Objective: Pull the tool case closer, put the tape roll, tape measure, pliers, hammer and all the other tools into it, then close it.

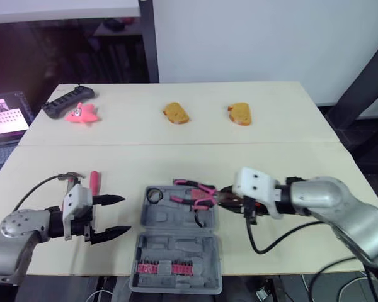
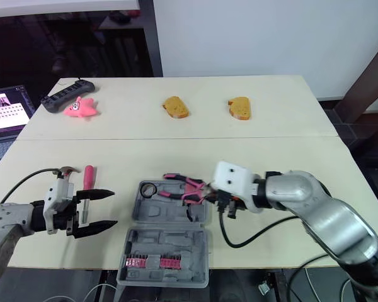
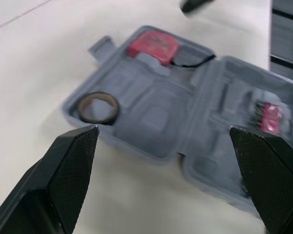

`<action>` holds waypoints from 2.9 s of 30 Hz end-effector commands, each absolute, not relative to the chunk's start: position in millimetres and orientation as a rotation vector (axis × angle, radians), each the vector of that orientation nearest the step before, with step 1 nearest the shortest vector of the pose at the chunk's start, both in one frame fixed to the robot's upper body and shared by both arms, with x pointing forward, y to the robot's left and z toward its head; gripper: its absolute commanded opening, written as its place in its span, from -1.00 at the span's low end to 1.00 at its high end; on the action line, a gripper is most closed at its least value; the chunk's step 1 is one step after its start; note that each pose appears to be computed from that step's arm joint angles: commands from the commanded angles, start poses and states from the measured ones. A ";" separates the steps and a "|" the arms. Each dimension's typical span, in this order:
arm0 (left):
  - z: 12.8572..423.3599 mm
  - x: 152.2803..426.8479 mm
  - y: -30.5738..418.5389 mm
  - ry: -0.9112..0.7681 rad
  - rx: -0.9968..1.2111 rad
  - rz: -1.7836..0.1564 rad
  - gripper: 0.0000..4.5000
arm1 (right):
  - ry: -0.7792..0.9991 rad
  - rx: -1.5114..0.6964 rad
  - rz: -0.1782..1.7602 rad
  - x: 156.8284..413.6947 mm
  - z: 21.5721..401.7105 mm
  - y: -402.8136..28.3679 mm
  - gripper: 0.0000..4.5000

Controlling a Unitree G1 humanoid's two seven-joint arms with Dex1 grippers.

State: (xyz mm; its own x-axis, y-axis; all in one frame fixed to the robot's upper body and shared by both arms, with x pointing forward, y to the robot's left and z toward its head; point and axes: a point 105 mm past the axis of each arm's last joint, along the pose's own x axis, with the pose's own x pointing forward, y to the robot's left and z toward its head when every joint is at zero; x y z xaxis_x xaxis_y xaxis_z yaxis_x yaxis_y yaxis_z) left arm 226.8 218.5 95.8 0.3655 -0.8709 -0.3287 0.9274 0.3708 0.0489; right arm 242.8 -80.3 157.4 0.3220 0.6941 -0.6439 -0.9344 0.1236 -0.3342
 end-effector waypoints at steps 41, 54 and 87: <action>103.2 210.3 225.9 0.183 0.327 -1.234 1.00 | 0.643 -0.964 1.231 268.1 106.9 -1.7 -0.57; 104.3 213.1 224.2 0.182 0.335 -1.218 1.00 | 0.708 -0.891 1.231 271.8 73.6 -1.2 -0.57; 106.0 219.8 223.9 0.190 0.338 -1.201 1.00 | 0.528 -0.652 1.265 283.3 95.2 37.6 -0.98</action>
State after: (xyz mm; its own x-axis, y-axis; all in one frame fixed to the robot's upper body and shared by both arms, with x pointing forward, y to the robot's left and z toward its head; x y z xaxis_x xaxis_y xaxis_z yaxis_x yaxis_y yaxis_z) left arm 218.3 224.0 98.5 0.3505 -0.8803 -0.3197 0.9365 0.3290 0.1209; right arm 279.9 34.2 88.9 0.2066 0.6667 -0.7161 -0.9782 0.1582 -0.1349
